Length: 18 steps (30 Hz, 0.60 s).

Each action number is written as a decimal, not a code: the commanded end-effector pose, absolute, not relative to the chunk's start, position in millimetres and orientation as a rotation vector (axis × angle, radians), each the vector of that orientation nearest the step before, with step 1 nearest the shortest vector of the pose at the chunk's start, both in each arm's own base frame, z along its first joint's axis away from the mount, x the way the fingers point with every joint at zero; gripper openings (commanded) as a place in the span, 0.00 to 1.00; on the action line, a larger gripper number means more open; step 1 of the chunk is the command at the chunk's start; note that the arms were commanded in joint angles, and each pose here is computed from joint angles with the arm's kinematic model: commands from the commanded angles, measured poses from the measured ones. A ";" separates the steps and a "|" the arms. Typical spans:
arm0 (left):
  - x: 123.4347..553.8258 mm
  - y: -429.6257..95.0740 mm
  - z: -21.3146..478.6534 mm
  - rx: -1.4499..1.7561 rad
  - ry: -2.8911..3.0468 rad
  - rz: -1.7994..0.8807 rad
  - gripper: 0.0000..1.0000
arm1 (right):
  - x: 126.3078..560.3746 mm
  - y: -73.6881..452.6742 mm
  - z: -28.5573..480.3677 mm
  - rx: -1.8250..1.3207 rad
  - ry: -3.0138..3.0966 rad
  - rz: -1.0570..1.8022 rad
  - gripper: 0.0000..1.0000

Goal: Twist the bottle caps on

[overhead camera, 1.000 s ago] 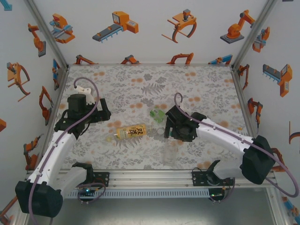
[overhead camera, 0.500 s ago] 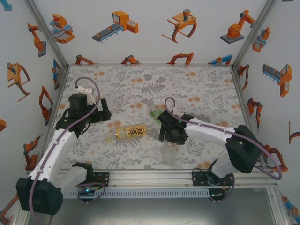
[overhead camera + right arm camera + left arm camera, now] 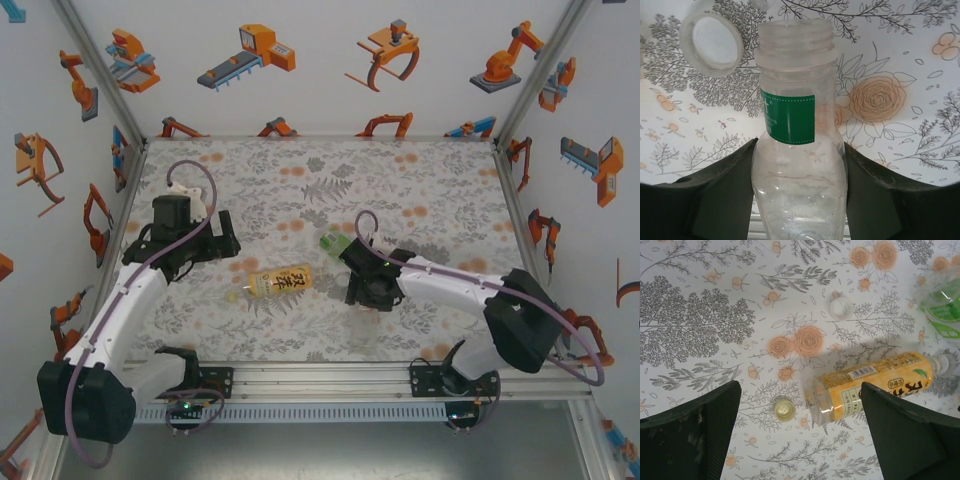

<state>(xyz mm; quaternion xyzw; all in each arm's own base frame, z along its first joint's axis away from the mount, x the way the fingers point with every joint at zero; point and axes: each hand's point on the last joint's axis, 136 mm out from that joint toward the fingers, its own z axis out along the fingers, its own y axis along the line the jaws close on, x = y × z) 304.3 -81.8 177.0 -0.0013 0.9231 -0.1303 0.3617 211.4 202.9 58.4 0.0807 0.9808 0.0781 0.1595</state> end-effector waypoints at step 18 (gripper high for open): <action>256.1 -199.5 327.1 0.255 2.018 -1.000 0.98 | 216.4 250.6 295.6 -0.343 2.161 0.821 0.11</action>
